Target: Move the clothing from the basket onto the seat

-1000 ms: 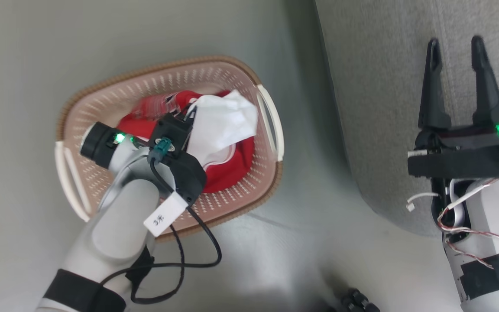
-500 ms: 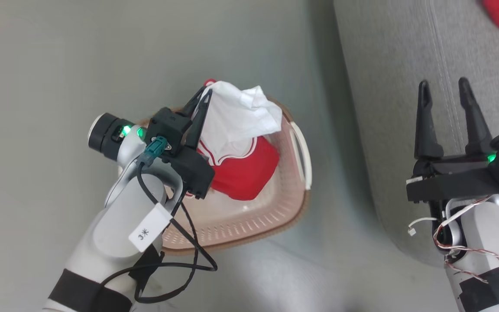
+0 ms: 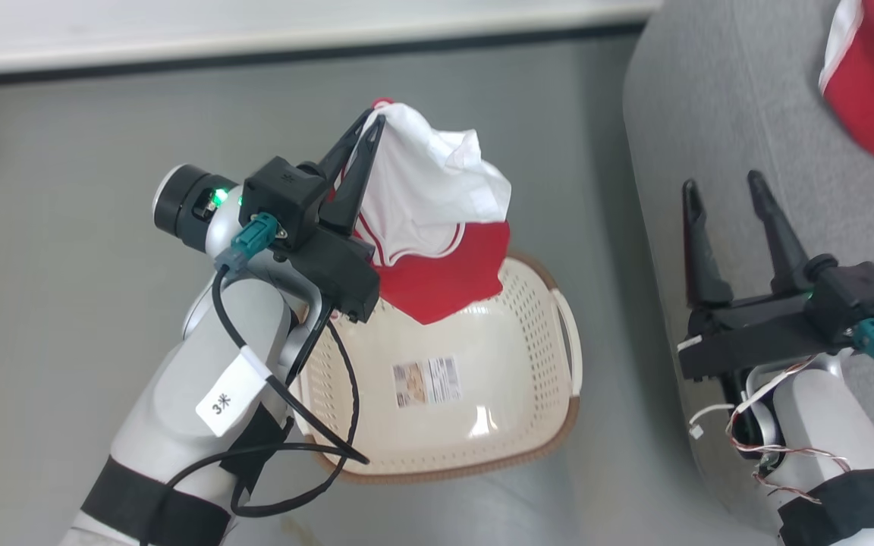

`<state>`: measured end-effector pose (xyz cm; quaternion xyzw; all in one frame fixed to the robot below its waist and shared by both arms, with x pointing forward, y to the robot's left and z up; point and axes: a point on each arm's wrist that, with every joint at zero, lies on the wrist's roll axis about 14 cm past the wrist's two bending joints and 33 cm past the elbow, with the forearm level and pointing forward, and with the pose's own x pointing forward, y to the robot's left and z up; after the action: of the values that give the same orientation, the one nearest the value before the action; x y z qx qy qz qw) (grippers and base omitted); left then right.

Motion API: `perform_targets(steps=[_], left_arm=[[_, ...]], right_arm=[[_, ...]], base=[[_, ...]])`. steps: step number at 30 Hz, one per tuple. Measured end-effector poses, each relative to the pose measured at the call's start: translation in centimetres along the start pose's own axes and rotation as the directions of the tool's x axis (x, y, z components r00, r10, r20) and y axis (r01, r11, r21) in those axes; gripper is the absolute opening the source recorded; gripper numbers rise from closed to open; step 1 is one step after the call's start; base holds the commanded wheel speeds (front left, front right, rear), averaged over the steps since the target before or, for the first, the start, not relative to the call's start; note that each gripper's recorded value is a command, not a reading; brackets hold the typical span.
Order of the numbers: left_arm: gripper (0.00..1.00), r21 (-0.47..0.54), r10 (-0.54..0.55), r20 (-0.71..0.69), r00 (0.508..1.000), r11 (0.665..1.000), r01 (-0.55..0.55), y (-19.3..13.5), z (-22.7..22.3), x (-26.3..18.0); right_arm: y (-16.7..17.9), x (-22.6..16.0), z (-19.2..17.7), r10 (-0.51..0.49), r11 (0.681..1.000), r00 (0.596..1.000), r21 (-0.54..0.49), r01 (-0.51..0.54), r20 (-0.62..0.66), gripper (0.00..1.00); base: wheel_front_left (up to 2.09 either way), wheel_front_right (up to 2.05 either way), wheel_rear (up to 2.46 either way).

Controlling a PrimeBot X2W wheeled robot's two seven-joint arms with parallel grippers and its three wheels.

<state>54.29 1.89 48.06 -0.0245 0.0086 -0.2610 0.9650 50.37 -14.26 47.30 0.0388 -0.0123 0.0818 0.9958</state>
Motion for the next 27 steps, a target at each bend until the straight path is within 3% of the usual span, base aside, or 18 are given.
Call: perform_targets(steps=[27], left_arm=[[0.0, 0.106, 0.0, 0.26, 0.966, 0.994, -0.028, -2.3, 15.5, -6.3]], right_arm=[[7.9, -5.5, 4.1, 0.238, 0.968, 0.971, -0.078, -0.237, 0.002, 1.0]], base=[[0.0, 0.0, 0.0]])
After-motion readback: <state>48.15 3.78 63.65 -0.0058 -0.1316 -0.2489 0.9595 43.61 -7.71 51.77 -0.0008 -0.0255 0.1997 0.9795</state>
